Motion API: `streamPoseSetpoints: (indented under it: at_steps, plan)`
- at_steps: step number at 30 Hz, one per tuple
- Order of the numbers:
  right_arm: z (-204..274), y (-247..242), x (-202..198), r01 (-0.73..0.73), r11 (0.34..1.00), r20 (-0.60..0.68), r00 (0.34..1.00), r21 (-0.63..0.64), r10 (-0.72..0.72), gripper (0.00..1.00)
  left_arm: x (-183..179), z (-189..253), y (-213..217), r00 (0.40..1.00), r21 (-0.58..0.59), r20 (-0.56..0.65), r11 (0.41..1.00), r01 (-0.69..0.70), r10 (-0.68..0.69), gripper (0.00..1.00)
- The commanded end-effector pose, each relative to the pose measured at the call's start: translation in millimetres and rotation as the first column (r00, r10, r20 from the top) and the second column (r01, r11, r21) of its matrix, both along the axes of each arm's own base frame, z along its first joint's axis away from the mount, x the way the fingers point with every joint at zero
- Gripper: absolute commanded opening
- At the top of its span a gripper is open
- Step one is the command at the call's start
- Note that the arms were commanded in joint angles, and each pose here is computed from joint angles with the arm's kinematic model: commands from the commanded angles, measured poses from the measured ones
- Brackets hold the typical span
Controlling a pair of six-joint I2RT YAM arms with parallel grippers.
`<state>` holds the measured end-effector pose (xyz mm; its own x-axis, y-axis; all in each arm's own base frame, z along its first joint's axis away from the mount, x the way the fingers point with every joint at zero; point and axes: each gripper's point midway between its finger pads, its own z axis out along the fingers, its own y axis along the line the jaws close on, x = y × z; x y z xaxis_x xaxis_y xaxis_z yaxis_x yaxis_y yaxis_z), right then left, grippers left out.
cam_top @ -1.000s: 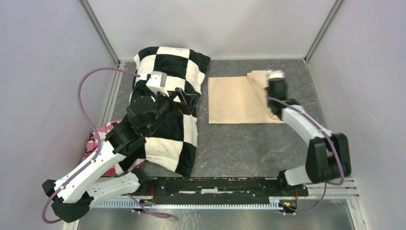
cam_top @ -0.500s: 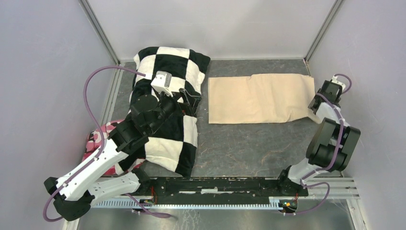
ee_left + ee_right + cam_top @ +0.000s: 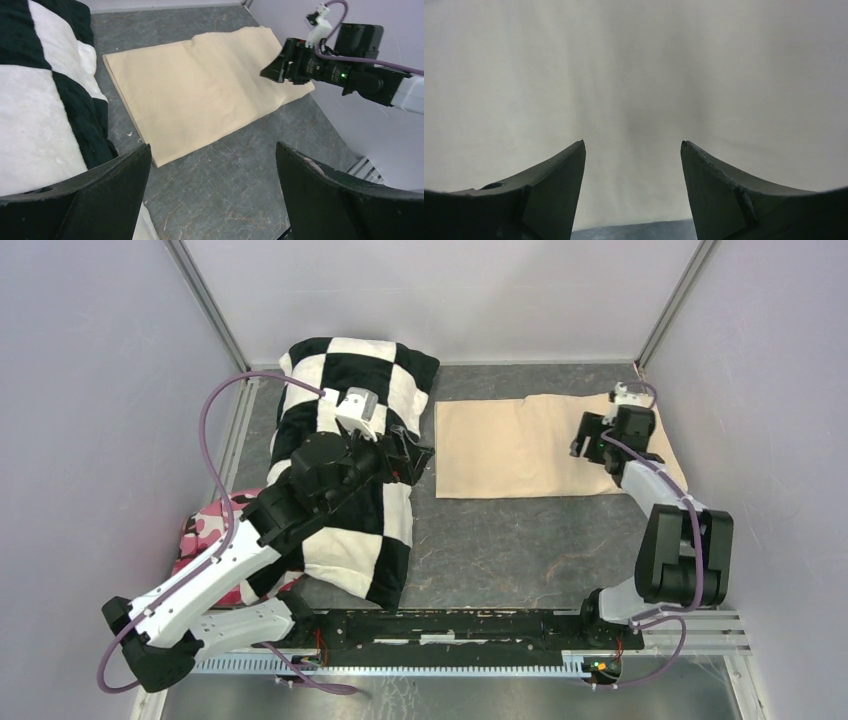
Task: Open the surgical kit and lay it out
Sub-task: Open the surgical kit at the center of the board.
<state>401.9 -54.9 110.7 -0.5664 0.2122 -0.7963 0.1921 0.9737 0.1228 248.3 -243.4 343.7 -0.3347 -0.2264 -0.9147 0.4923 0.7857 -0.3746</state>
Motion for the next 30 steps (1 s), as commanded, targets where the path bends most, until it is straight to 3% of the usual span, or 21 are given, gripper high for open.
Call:
streamPoseSetpoints:
  at_steps: [1,6,12,15,20,23,27,30]
  plan:
    - [10,80,30,-0.223,0.969,0.1,0.972,0.109,0.212,0.77,-1,-1,-14,0.998,-0.023,-0.034,0.999,0.045,-0.046,1.0]
    - [2,132,48,-0.271,0.956,0.074,0.962,0.108,0.264,0.77,1,-25,-30,0.991,0.025,-0.098,0.995,0.096,-0.093,1.0]
    - [18,172,75,-0.272,0.948,0.184,0.953,0.168,0.241,0.77,22,-65,-51,0.98,0.154,-0.18,0.981,0.116,-0.087,1.0]
    - [26,181,93,-0.239,0.946,0.258,0.949,0.219,0.18,0.75,45,-85,-57,0.977,0.229,-0.213,0.971,0.069,-0.019,1.0]
    - [27,181,132,-0.165,0.95,0.307,0.949,0.264,0.079,0.74,87,-108,-78,0.974,0.244,-0.219,0.97,0.001,0.054,0.97]
    - [33,188,149,-0.202,0.95,0.337,0.934,0.237,0.115,0.74,119,-127,-87,0.971,0.267,-0.219,0.963,-0.038,0.099,0.91]
    - [25,182,151,-0.25,0.962,0.307,0.929,0.106,0.208,0.75,170,-160,-89,0.954,0.322,-0.246,0.943,-0.087,0.172,0.83]
    - [25,170,146,-0.268,0.958,0.308,0.924,0.104,0.225,0.76,210,-185,-83,0.945,0.378,-0.229,0.916,-0.134,0.233,0.79]
